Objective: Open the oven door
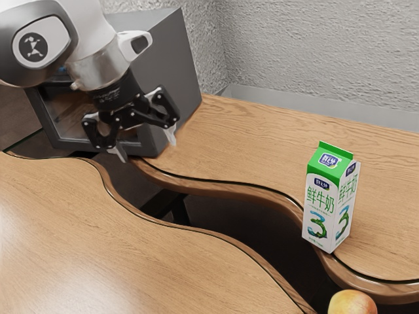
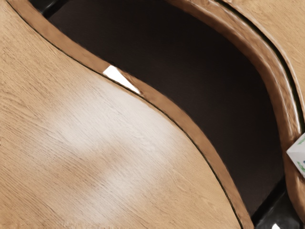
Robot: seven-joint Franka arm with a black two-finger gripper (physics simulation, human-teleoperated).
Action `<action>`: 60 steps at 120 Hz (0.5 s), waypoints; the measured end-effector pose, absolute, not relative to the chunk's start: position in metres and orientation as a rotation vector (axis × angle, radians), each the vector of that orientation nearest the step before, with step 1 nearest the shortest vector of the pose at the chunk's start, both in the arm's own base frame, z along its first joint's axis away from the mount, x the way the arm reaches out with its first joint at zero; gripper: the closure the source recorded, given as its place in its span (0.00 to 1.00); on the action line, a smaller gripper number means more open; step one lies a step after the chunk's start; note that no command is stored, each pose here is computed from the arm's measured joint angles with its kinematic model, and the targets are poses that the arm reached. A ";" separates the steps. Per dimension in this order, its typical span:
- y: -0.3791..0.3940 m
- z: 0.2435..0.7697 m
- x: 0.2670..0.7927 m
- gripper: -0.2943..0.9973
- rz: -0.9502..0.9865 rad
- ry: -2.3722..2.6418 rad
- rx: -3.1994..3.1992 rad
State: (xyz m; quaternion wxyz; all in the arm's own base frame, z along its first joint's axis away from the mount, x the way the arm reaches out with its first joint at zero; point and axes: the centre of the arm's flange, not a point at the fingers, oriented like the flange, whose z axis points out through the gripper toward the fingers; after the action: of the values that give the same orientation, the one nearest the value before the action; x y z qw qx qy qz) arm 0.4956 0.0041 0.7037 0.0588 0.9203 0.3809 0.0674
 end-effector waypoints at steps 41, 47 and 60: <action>0.216 0.707 0.604 0.23 0.533 2.161 1.839; 0.248 0.715 0.598 0.23 0.582 2.212 1.717; 0.304 0.724 0.566 0.23 0.612 2.292 1.520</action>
State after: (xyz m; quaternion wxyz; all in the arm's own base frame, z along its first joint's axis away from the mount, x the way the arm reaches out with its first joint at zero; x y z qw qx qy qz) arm 0.5665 0.3041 0.7239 0.1614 0.5325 0.8028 0.2144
